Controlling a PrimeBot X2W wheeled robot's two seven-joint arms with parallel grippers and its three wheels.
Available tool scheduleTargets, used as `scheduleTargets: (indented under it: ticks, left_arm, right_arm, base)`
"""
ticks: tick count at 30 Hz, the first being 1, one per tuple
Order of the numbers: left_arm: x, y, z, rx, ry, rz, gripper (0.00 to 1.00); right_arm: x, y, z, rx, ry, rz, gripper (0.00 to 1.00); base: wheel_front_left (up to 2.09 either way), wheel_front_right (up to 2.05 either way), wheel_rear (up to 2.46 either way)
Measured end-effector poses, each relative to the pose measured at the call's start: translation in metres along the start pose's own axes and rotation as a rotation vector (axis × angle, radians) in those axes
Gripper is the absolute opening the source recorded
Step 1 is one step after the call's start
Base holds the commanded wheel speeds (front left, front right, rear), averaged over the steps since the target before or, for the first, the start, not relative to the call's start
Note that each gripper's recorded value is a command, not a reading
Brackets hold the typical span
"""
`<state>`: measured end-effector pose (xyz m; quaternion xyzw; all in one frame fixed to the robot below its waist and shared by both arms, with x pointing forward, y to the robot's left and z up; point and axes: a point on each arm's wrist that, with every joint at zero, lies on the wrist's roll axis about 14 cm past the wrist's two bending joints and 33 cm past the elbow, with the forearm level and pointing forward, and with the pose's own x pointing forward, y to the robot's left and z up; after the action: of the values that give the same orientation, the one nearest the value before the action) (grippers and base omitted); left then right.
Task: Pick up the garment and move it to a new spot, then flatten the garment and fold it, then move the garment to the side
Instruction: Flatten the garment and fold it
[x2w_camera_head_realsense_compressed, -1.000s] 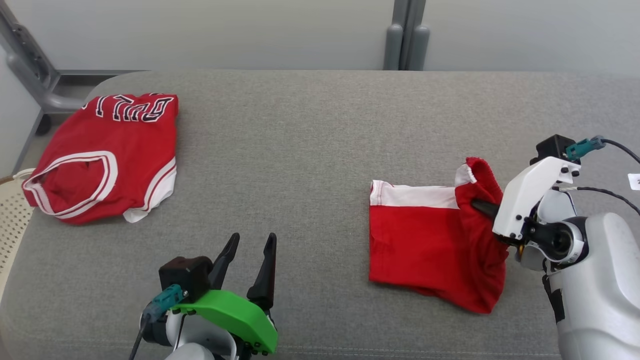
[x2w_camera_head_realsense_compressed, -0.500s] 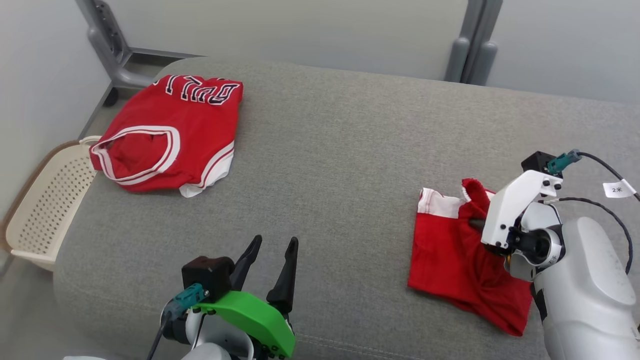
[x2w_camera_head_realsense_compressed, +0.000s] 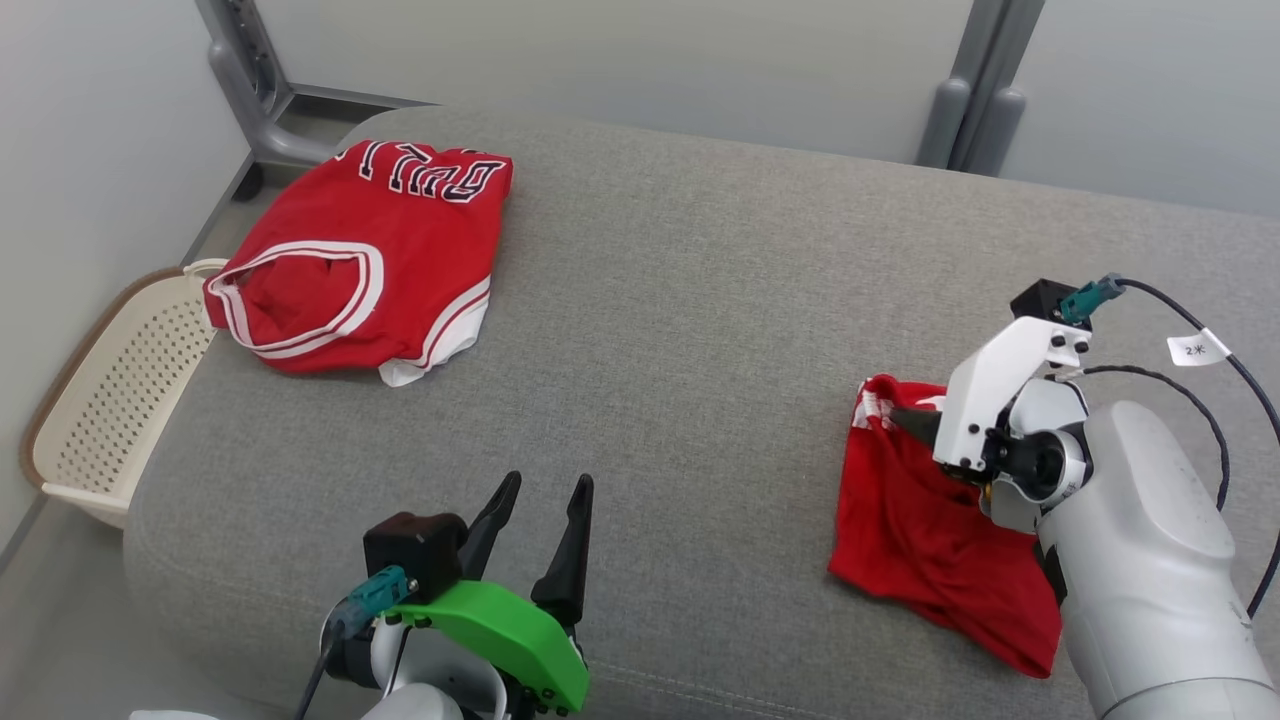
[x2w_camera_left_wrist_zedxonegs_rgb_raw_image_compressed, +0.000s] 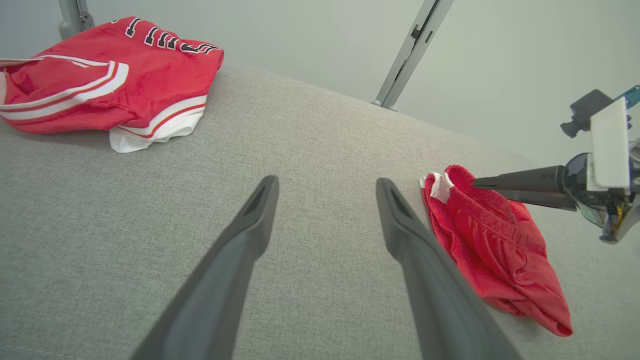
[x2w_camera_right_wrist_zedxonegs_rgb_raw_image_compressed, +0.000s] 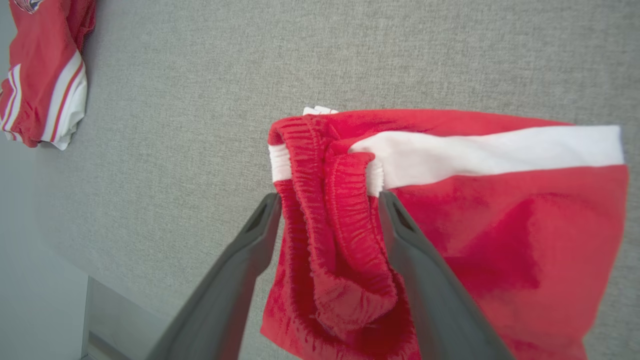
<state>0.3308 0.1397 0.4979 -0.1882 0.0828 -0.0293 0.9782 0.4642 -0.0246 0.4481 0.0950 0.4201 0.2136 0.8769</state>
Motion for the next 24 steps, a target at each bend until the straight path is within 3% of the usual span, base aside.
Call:
scheduleTargets:
  ticks: [4, 12, 16, 24]
  left_arm:
    - [0.002, -0.005, 0.000, 0.005, 0.000, -0.017, 1.00]
    - [0.006, -0.025, 0.003, 0.011, -0.005, -0.080, 1.00]
    - [0.008, -0.036, 0.002, 0.018, 0.002, -0.114, 1.00]
    - [0.014, -0.056, -0.004, 0.036, 0.034, -0.176, 1.00]
  right_arm:
    - [-0.010, 0.007, 0.014, 0.009, -0.039, 0.031, 1.00]
    - [-0.056, 0.008, 0.068, 0.015, -0.263, 0.052, 1.00]
    - [-0.084, -0.026, 0.078, 0.047, -0.361, -0.016, 1.00]
    - [-0.111, -0.094, 0.046, 0.140, -0.438, -0.144, 1.00]
  base:
    - [0.00, 0.00, 0.00]
    - [0.00, 0.00, 0.00]
    - [0.00, 0.00, 0.00]
    - [0.00, 0.00, 0.00]
